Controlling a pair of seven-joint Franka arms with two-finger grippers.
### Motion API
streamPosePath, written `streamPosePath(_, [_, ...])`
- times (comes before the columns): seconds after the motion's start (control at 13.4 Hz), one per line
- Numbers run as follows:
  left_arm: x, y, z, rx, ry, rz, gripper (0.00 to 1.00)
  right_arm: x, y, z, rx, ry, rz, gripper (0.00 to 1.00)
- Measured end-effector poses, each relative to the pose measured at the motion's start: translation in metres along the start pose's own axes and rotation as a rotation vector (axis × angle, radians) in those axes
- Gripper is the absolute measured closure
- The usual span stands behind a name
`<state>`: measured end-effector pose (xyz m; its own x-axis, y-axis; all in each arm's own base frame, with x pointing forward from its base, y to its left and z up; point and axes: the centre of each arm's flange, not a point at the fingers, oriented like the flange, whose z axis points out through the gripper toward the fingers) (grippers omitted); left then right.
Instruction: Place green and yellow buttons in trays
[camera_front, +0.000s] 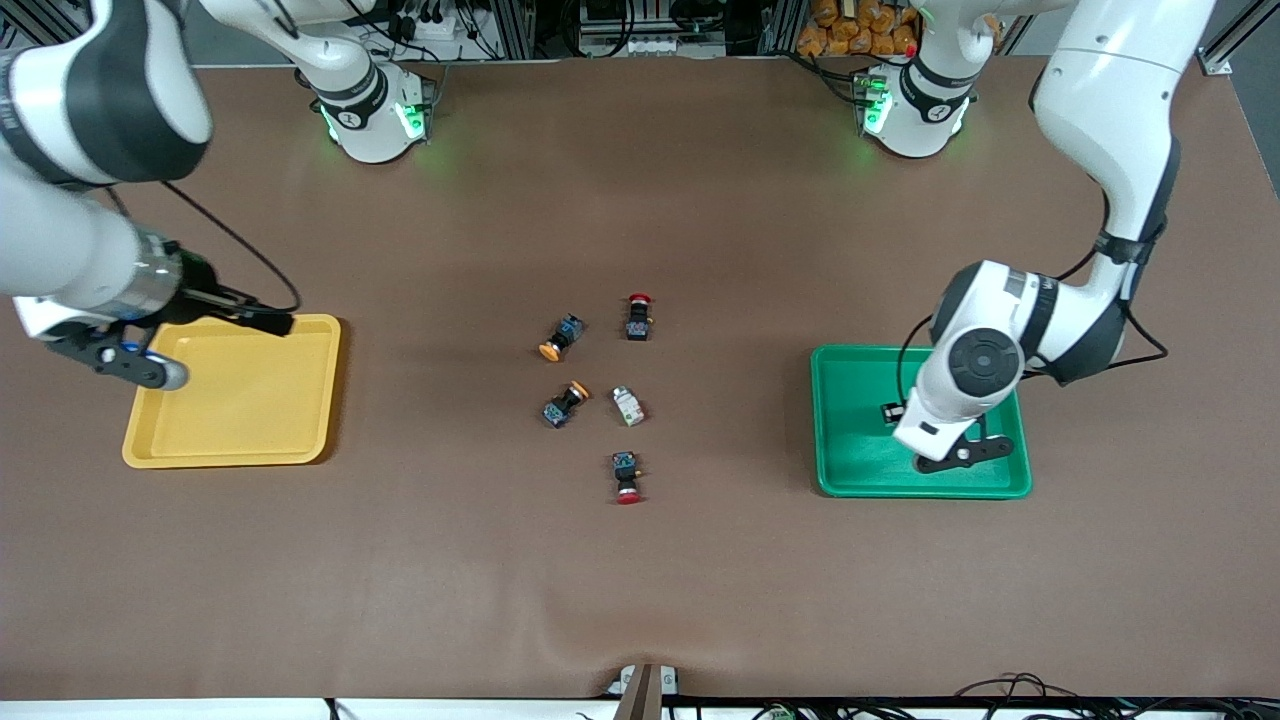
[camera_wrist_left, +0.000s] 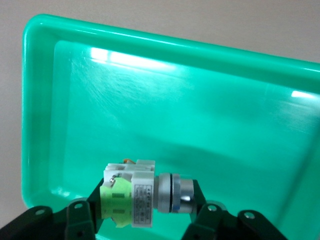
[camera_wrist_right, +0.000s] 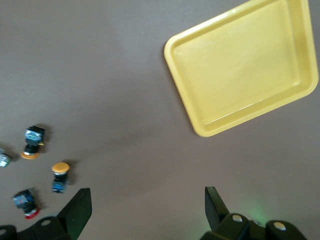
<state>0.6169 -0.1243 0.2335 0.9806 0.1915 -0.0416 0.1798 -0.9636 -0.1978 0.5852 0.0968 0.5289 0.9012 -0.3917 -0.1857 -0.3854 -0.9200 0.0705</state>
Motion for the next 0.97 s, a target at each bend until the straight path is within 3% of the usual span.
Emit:
streamPosePath(0.22, [0.009,-0.035,0.02,-0.02,-0.009,0.028,0.34,-0.01,-0.021,0.0,0.011,0.021,0.025,0.0])
streamPosePath(0.3, [0.013,-0.043,0.021,-0.024,-0.007,0.032,0.28,-0.009,-0.025,0.003,0.024,0.016,0.029,0.0])
streamPosePath(0.45, [0.015,-0.035,0.012,-0.049,0.01,0.04,0.06,-0.007,-0.043,0.017,0.042,0.004,0.048,0.0])
streamPosePath(0.52, [0.01,-0.014,-0.001,-0.083,0.02,0.044,0.0,-0.009,-0.056,0.028,0.039,-0.001,0.053,0.0])
streamPosePath(0.82, [-0.035,0.114,-0.06,-0.186,0.068,0.048,0.0,-0.011,-0.104,0.082,0.026,-0.011,0.068,0.0])
streamPosePath(0.97, [-0.07,0.195,-0.073,-0.236,0.058,0.014,0.0,-0.009,-0.122,0.12,0.049,-0.048,0.073,0.0])
